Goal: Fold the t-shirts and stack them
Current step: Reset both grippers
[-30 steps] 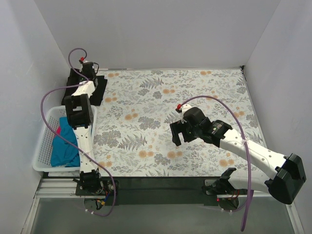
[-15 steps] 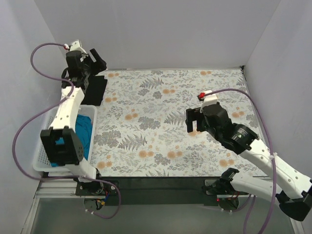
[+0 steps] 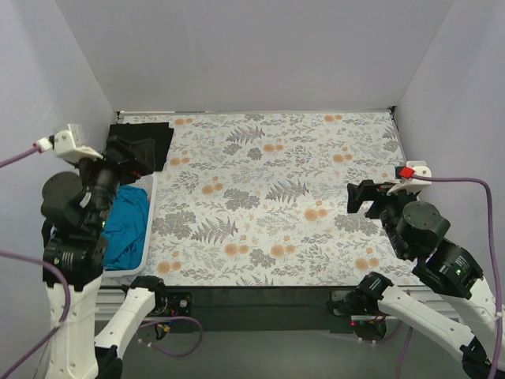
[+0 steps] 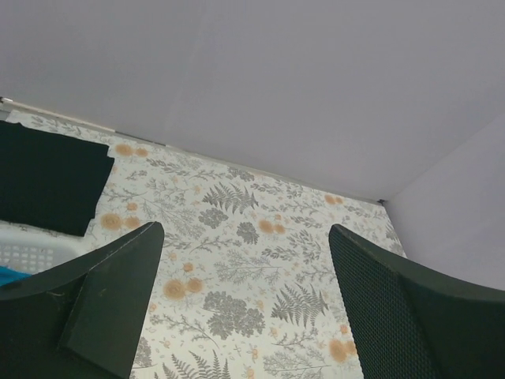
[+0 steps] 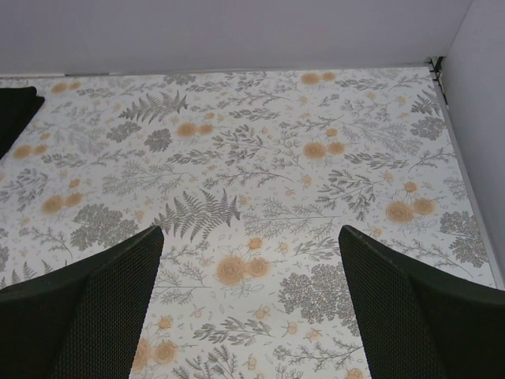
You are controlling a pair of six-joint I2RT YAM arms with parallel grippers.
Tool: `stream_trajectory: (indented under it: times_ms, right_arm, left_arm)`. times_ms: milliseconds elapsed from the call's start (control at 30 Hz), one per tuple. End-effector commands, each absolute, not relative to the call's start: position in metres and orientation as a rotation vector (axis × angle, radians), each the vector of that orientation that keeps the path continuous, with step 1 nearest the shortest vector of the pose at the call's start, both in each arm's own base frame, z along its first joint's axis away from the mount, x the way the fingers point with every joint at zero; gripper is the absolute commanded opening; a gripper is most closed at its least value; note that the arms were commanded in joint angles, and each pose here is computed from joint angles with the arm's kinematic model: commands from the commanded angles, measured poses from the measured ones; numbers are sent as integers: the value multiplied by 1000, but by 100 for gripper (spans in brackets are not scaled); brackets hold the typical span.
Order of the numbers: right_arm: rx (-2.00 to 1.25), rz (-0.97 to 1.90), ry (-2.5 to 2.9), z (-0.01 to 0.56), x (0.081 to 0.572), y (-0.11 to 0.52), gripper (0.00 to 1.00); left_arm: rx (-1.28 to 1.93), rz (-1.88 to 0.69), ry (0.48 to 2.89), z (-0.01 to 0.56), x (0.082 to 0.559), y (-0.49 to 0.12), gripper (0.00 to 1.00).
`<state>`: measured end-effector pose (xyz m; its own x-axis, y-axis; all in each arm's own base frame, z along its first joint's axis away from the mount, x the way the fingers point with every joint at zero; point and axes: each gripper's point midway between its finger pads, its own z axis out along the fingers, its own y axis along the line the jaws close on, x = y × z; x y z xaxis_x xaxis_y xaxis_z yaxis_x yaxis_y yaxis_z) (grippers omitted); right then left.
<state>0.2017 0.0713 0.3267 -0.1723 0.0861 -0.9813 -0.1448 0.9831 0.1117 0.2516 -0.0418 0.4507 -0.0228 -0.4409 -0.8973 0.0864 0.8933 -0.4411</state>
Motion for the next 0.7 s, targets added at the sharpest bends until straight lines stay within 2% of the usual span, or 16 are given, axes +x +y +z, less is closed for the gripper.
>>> stream_trajectory:
  times_ms: [0,333,667]
  right_arm:
    - [20,161,1645,343,198,49,98]
    - [89,190,1577,341,186,31,98]
    - [86,197,1575,331,187,33,98]
  left_arm:
    - [-415,-286,1657,401,221,-17,86]
    - [-507,-205,1537,376,170,15,87]
    - [-544,-210,1440,356,171,23,95]
